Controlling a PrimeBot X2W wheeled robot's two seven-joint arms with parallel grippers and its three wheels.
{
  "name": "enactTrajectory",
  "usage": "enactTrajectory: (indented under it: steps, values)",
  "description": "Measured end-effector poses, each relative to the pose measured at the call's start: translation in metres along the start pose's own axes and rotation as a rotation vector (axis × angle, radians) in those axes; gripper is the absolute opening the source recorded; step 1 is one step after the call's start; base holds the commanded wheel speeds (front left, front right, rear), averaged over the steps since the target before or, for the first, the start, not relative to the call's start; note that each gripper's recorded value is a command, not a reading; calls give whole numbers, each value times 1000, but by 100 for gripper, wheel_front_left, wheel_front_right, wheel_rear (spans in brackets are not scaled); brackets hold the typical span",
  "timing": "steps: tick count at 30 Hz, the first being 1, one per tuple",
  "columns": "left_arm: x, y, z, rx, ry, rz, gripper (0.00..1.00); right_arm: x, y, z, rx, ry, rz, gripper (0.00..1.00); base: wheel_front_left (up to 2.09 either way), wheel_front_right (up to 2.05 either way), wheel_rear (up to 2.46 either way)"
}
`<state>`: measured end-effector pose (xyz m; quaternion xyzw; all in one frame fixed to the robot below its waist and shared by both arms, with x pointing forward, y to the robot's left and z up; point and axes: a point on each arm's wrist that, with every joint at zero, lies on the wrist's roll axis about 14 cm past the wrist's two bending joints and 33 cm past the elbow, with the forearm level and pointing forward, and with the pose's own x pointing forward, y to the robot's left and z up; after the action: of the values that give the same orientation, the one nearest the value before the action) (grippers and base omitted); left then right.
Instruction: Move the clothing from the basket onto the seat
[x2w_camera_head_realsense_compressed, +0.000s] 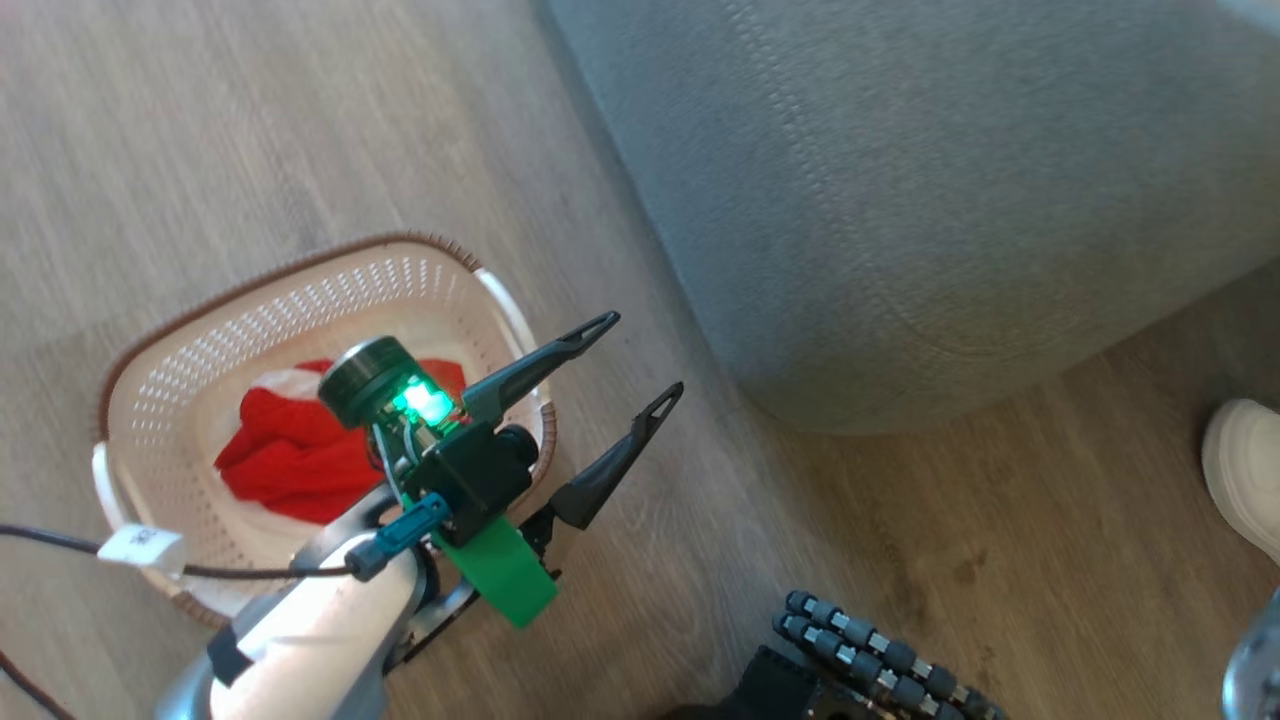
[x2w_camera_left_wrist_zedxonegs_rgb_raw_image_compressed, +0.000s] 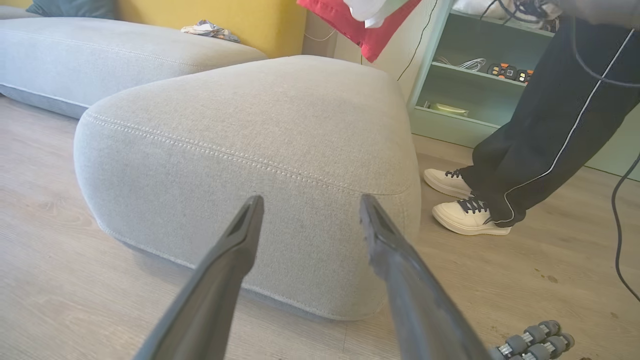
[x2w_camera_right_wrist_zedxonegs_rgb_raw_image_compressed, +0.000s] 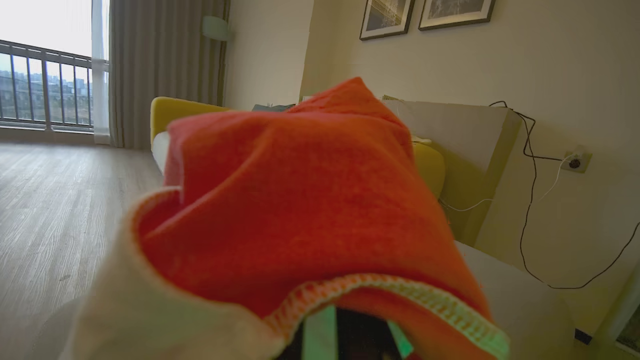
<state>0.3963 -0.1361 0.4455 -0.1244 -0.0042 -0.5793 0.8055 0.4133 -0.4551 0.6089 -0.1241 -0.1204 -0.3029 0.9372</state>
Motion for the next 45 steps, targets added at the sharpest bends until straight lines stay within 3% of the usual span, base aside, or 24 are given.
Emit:
enactTrajectory:
  steps: [8,16,30,43,44,45]
  values:
    - [-13,19,-11,-1,15,47,100,49,18,-39,171,79,-51,0,0,0,0]
    - [-31,42,-17,-9,26,129,100,71,37,-92,89,227,-23,0,0,0,0]
    - [-42,69,-23,-6,26,198,100,68,93,-163,81,395,40,0,0,0,0]
    - [-41,69,-19,5,19,199,100,39,83,-198,102,538,-7,0,0,0,0]
    - [-41,68,-19,6,18,198,100,37,82,-199,102,548,-10,26,0,0,0]
    - [-40,68,-18,8,17,196,100,35,81,-199,104,552,-12,60,0,0,0]
